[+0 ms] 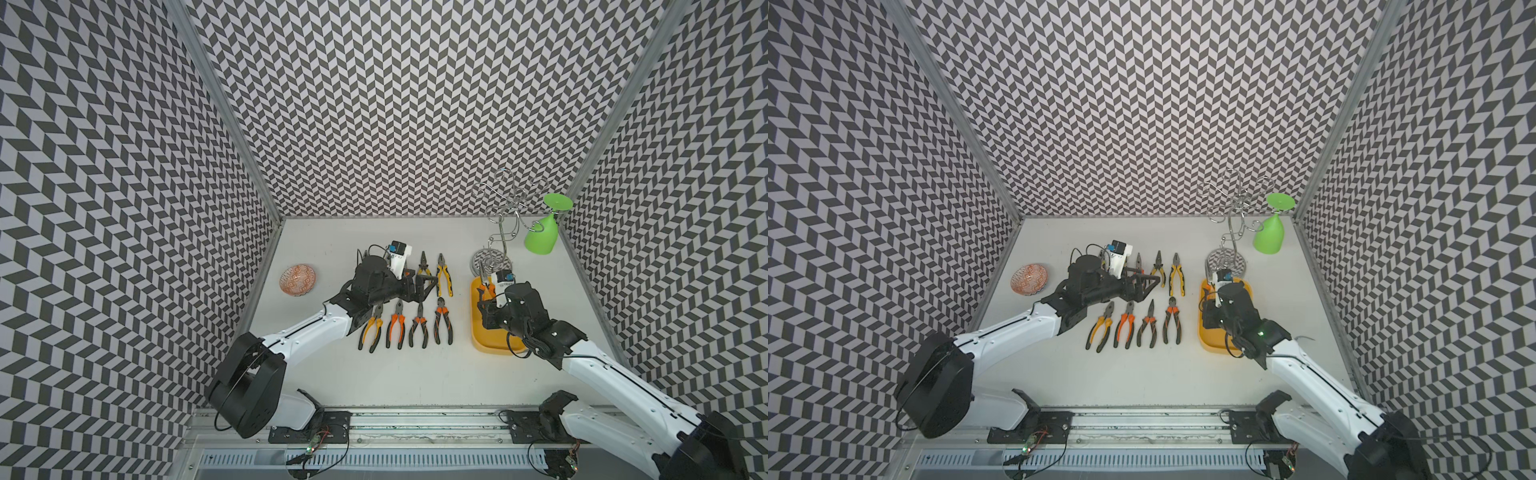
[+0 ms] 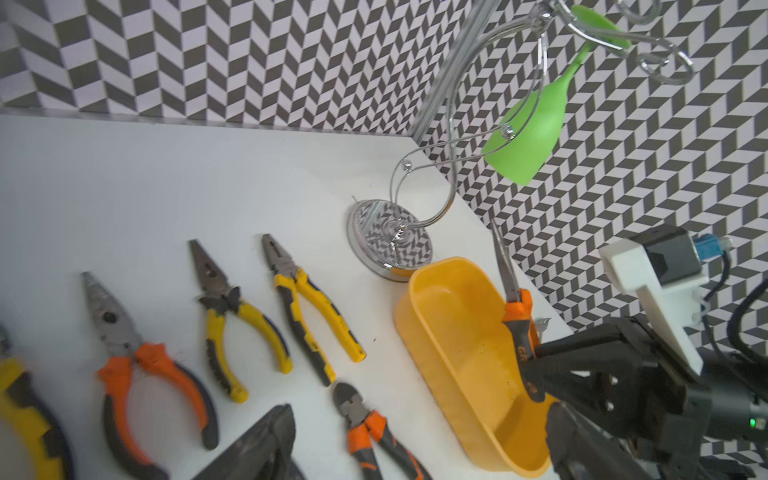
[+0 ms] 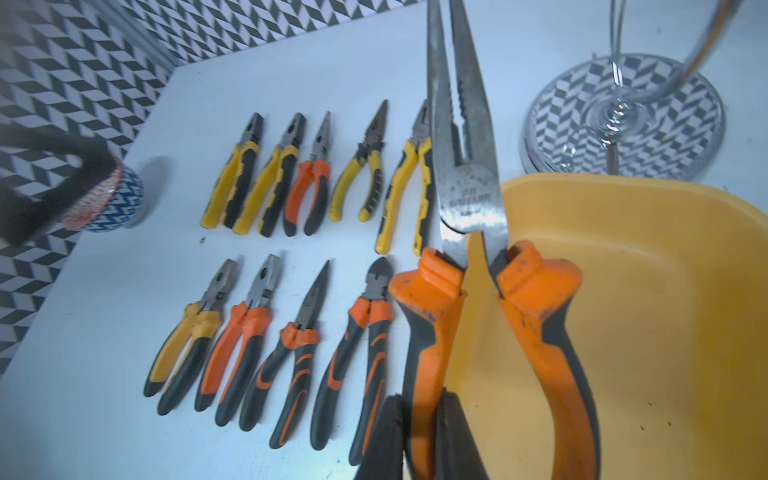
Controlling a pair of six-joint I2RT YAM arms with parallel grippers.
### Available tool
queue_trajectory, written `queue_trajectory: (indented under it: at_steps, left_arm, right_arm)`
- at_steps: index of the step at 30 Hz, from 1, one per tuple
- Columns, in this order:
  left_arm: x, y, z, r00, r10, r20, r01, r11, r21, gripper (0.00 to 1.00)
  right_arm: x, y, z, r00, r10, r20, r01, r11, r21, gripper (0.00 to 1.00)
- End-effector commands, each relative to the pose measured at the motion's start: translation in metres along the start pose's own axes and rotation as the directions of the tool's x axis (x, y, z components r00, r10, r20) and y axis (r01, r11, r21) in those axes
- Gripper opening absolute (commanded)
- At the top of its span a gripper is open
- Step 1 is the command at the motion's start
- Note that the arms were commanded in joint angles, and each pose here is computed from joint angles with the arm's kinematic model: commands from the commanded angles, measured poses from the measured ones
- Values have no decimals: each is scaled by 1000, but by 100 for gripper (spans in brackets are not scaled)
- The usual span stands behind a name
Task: Take the pliers out of the storage box
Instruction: Pick up the pliers from the storage box.
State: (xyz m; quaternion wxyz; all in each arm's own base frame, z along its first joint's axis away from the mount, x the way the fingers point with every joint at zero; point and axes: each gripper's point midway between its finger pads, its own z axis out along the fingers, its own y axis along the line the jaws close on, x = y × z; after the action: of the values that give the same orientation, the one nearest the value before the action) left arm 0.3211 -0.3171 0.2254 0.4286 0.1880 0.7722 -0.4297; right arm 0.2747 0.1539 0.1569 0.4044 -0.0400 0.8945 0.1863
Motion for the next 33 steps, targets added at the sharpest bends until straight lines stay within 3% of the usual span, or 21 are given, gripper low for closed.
queue_trajectory:
  at_steps: [1,9,11,15,18,26,31,33]
  left_arm:
    - [-32,-36,13,991,-19,133,7,996,89,98]
    - [-47,-75,53,987,-65,149,31,975,218,80]
    - [-49,-80,60,985,-80,151,42,970,240,71]
    - [-49,-81,76,988,-107,112,78,967,242,64]
    - [-47,-82,82,989,-113,94,86,963,255,51]
    - [-39,-87,91,990,-136,41,119,950,287,35]
    - [-32,-92,95,992,-128,7,119,941,317,33]
    - [-32,-91,96,993,-118,3,111,943,314,23]
  right_arm:
    - [-53,30,-20,978,-18,209,40,994,-104,0]
    - [-67,53,-34,955,-32,296,91,978,-188,0]
    - [-69,55,-36,952,-29,306,93,976,-196,0]
    - [-71,57,-37,943,-40,330,110,974,-198,0]
    - [-71,57,-36,943,-50,329,119,974,-191,0]
    - [-72,58,-34,940,-69,333,136,973,-184,0]
    - [-70,58,-32,941,-78,330,145,972,-183,0]
    - [-70,58,-32,941,-82,328,147,972,-181,0]
